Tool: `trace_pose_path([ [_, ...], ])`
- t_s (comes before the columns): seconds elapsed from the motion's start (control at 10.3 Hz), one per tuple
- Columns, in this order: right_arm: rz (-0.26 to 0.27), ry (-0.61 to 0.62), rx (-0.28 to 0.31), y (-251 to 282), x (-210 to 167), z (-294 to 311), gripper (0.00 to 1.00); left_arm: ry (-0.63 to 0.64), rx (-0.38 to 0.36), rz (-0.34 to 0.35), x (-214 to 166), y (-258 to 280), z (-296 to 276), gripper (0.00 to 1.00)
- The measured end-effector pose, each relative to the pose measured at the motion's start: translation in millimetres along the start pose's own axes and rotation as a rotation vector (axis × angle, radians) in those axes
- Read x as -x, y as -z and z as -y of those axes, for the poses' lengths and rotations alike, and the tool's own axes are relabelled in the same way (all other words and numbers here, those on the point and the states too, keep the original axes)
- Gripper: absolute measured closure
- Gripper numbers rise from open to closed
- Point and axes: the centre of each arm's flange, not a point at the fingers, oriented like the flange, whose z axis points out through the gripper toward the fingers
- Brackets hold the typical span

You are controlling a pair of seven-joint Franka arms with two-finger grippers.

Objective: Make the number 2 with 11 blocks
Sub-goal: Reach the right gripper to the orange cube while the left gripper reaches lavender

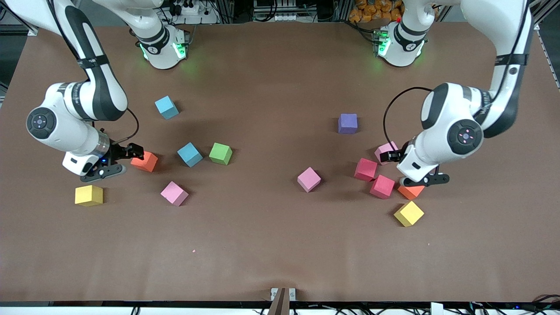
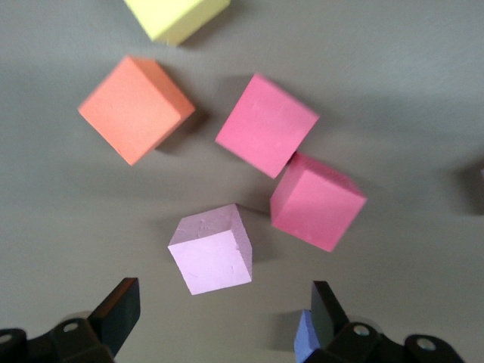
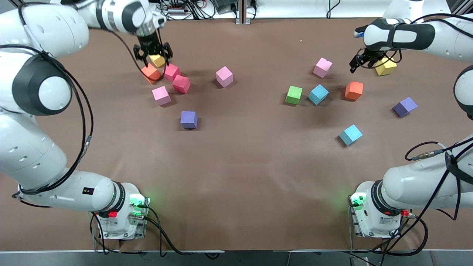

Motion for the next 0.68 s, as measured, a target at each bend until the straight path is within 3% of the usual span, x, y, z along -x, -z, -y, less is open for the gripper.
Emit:
trace_pose_path([
  [0.1, -0.032, 0.108, 0.016, -17, 8, 3, 0.00, 0.037, -0.005, 0.010, 10, -24, 4, 0.00],
  [0.29, -0.028, 0.336, 0.020, -45, 26, 8, 0.00, 0.116, -0.011, 0.018, 24, -60, 11, 0.00],
  [0.68, -0.003, 0.573, 0.006, -56, 36, 9, 0.00, 0.249, 0.008, -0.008, 24, -91, 51, 0.00],
])
